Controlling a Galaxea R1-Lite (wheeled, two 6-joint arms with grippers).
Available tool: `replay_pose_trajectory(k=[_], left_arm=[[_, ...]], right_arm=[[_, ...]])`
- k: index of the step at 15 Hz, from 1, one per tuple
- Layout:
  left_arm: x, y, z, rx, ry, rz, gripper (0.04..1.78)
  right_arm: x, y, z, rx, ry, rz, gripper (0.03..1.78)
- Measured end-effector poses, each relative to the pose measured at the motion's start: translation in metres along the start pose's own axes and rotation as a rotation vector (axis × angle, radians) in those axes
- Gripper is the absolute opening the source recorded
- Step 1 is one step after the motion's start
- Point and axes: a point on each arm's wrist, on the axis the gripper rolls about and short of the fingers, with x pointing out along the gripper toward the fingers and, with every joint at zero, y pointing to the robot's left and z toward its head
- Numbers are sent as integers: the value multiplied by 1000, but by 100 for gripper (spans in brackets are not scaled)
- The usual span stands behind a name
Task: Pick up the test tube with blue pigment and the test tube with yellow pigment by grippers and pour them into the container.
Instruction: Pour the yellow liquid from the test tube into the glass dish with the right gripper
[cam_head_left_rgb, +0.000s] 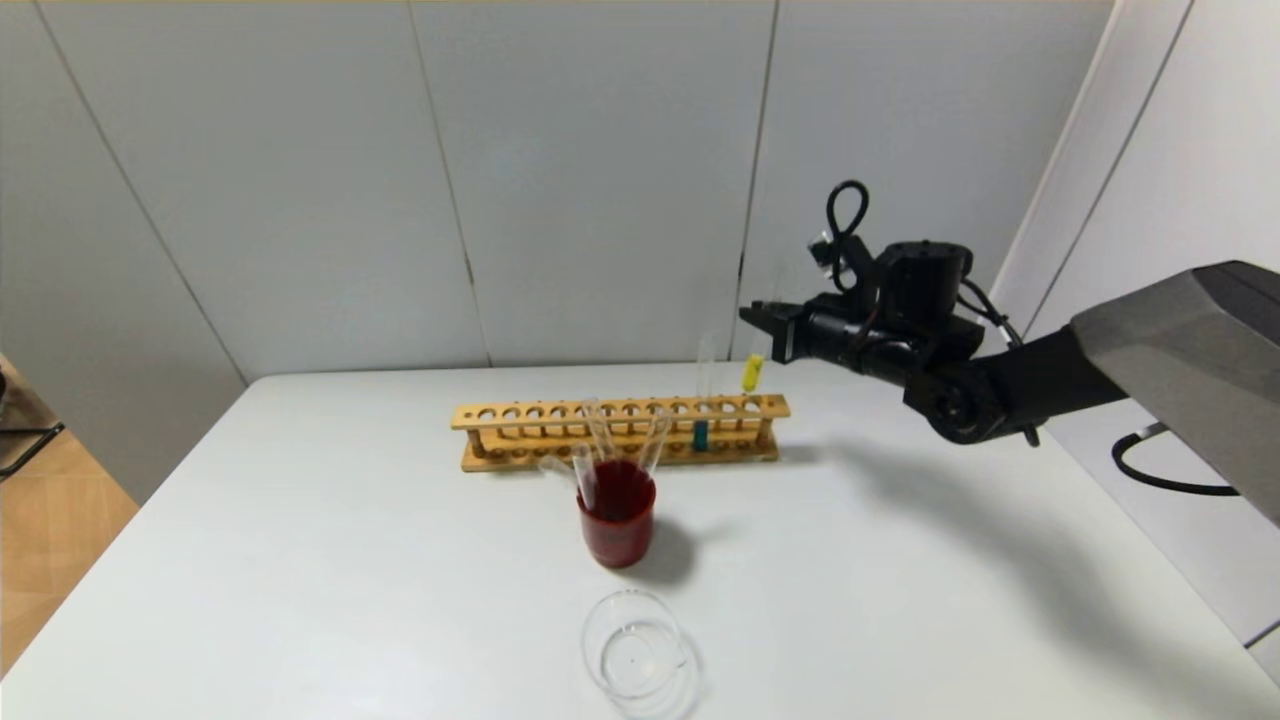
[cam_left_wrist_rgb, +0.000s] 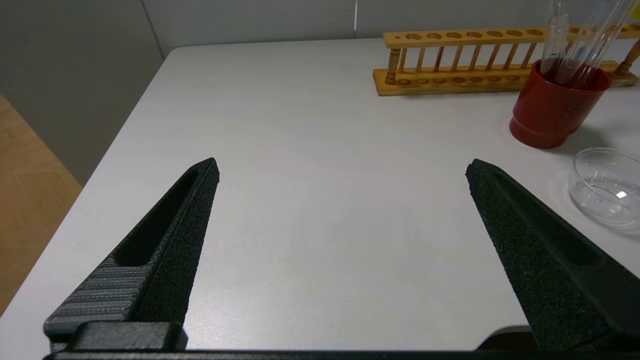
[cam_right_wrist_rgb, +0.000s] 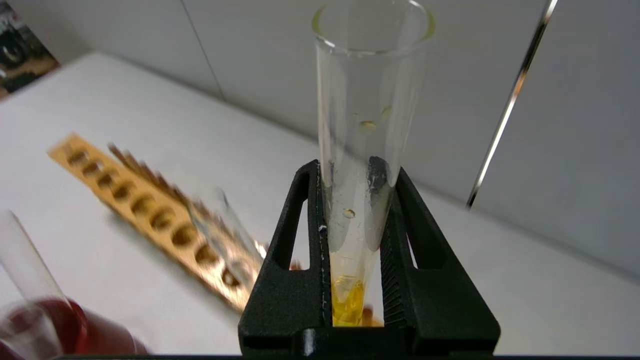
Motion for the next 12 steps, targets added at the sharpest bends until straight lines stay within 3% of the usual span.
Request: replay_pose_trajectory(k=[5, 8, 10, 12], left_arm=[[0, 0, 0, 0, 0, 0, 175], [0, 0, 0, 0, 0, 0, 175], [0, 0, 0, 0, 0, 0, 175], [0, 0, 0, 0, 0, 0, 175]], right_arm=[[-37, 20, 81, -32, -97, 13, 36], [-81, 45, 115, -48, -94, 26, 36], [-114, 64, 114, -87, -36, 37, 36], [-139, 80, 89, -173, 57, 60, 36]])
